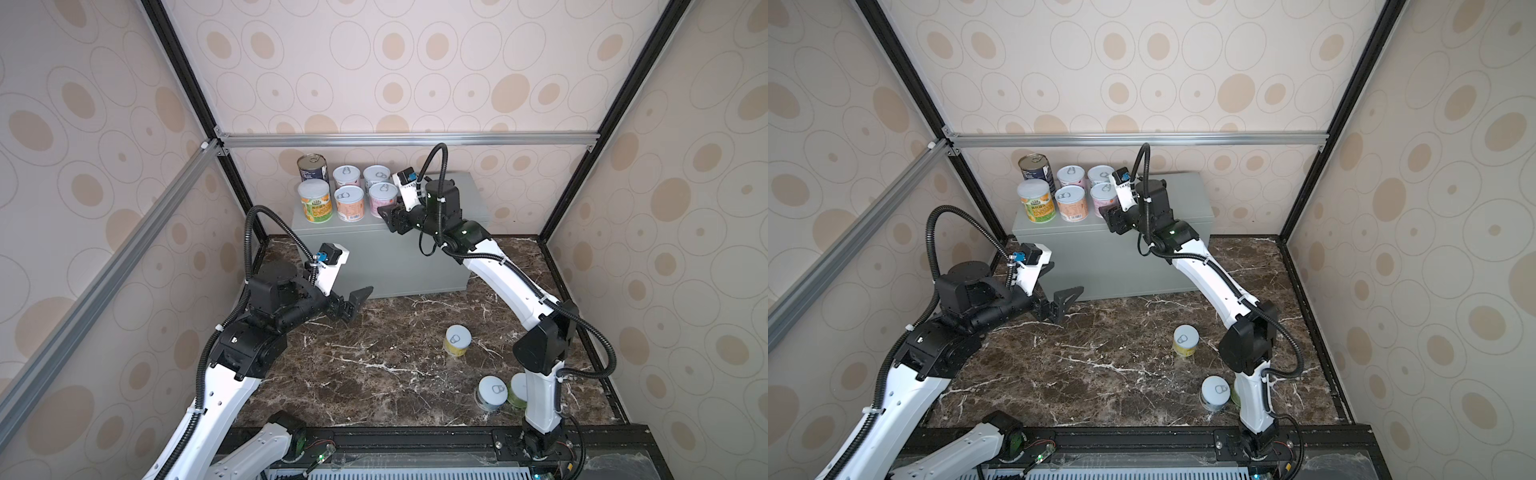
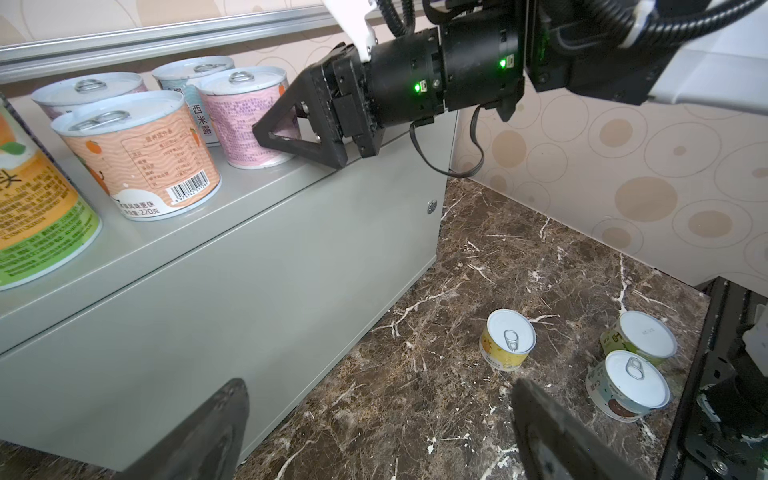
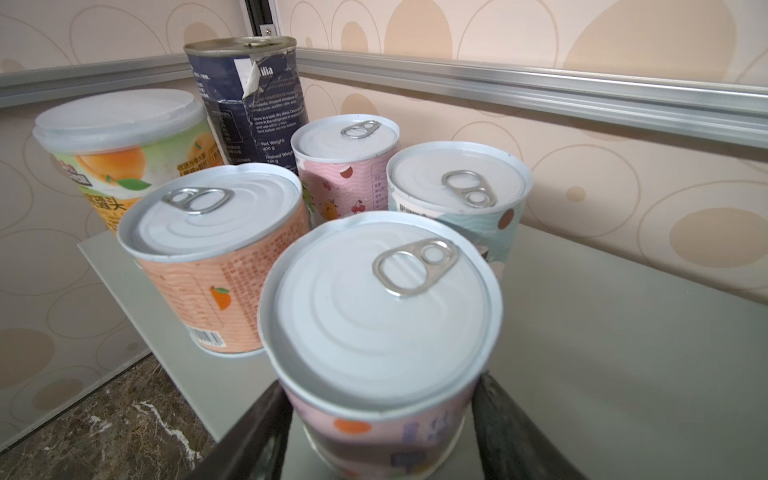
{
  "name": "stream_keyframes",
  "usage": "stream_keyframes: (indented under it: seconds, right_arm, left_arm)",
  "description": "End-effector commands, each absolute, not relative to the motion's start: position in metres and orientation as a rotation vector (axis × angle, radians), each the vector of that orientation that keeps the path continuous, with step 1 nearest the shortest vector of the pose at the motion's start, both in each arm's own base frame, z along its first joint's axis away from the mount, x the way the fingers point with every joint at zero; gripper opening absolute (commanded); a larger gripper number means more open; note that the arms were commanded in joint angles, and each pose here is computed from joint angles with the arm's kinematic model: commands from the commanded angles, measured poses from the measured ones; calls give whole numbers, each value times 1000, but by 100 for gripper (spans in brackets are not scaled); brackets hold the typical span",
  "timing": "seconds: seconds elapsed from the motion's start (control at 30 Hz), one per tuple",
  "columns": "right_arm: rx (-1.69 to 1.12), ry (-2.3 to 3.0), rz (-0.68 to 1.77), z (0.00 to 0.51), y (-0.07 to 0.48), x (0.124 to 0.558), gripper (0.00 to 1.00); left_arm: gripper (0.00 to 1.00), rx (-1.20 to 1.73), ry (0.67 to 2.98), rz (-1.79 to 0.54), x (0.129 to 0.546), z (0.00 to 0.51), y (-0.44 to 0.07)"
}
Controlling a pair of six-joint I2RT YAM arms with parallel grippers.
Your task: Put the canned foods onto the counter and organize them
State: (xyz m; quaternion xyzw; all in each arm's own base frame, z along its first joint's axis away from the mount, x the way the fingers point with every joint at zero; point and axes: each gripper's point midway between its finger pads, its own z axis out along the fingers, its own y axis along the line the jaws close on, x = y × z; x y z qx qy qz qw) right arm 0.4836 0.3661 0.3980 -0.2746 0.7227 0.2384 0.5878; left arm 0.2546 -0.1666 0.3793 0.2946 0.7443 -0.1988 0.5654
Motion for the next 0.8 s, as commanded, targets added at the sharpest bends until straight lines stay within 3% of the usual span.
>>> stream_keyframes:
  seconds: [0.0,0.2,0.43,0.77]
  right_arm:
    - [-643,1684,570,396,372,487,68]
    - [-624,1713,563,388,372,492,68]
    - [-641,1695,585,391,381,488,88]
    - [-587,1711,570,387,386,505,89]
  left_arm:
    - [98,683,1696,-468,251,397,-166]
    - [98,681,1695,-465,248,396,-164]
    - [98,685,1699,-457,248,392,-163]
    - [98,687,1699,-421,244,390,-157]
